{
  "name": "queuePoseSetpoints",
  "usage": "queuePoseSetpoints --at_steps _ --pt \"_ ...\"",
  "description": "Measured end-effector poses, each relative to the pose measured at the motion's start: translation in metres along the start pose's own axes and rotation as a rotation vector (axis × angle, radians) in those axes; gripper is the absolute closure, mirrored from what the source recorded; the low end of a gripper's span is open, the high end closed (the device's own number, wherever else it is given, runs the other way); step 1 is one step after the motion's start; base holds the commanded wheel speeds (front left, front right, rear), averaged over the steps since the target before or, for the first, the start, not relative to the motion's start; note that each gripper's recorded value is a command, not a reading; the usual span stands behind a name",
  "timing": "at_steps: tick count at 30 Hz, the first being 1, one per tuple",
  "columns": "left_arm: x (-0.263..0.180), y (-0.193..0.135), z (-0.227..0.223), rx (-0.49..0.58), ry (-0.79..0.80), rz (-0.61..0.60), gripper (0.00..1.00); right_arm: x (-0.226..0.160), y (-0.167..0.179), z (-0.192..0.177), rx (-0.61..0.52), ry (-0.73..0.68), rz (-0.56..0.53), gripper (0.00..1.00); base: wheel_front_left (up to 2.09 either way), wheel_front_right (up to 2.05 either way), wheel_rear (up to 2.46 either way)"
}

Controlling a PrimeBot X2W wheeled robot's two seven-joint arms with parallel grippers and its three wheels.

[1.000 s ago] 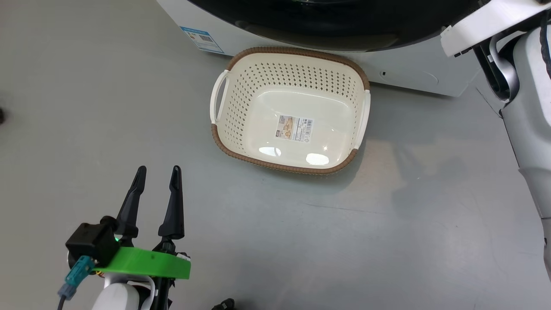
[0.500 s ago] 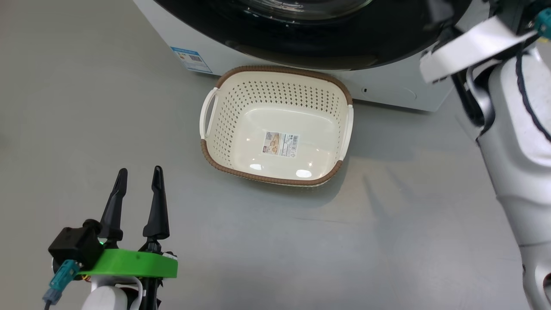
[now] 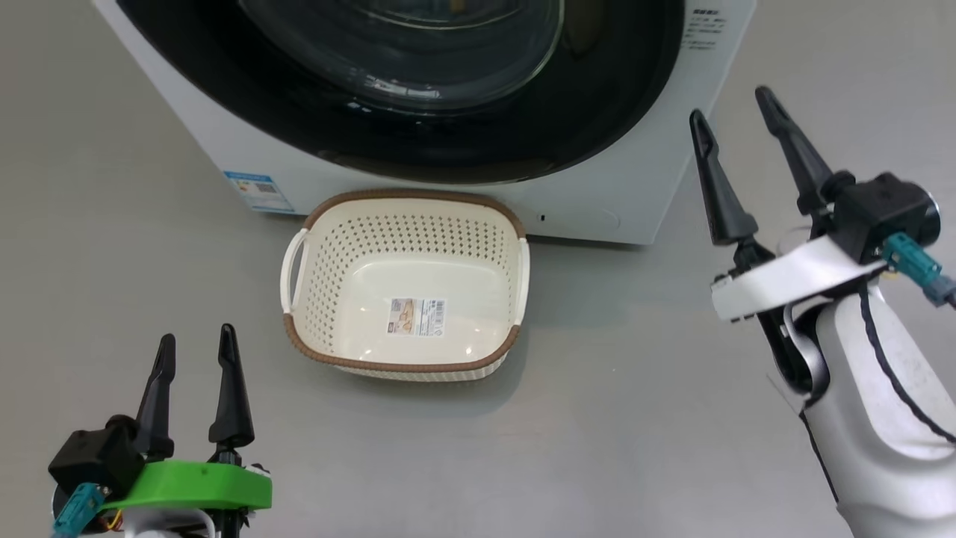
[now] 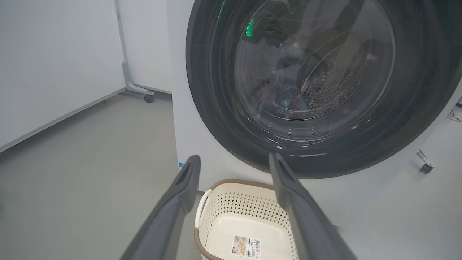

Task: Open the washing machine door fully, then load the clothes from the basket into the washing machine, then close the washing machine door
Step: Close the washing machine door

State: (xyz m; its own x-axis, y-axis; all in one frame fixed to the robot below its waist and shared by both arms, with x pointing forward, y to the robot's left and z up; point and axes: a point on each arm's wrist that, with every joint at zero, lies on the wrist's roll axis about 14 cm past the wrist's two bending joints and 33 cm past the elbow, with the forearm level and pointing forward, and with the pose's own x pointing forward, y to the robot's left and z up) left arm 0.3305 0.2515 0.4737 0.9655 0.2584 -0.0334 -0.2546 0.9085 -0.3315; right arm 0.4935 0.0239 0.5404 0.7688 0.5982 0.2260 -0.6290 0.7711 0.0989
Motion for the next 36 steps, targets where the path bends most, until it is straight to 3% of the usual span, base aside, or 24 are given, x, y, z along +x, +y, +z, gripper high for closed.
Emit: queuePoseSetpoints --at_steps 9,18,25,36 --pt "-0.016 -0.008 0.002 -0.002 -0.009 -0.035 0.00 -0.093 -0.030 0.004 -0.077 0.082 -0.188 0.00 0.00 0.00 0.00" --pt "-0.040 -0.025 -0.008 0.070 0.021 -0.116 0.00 -0.188 -0.040 0.002 -0.074 0.150 -0.380 0.00 0.00 0.00 0.00" --pt "-0.036 -0.055 0.005 0.105 -0.027 -0.226 0.00 -0.225 -0.049 0.017 -0.087 0.123 -0.477 0.00 0.00 0.00 0.00" --pt "-0.037 -0.056 0.003 0.135 -0.022 -0.238 0.00 -0.242 -0.054 0.030 -0.111 0.095 -0.526 0.00 0.00 0.00 0.00"
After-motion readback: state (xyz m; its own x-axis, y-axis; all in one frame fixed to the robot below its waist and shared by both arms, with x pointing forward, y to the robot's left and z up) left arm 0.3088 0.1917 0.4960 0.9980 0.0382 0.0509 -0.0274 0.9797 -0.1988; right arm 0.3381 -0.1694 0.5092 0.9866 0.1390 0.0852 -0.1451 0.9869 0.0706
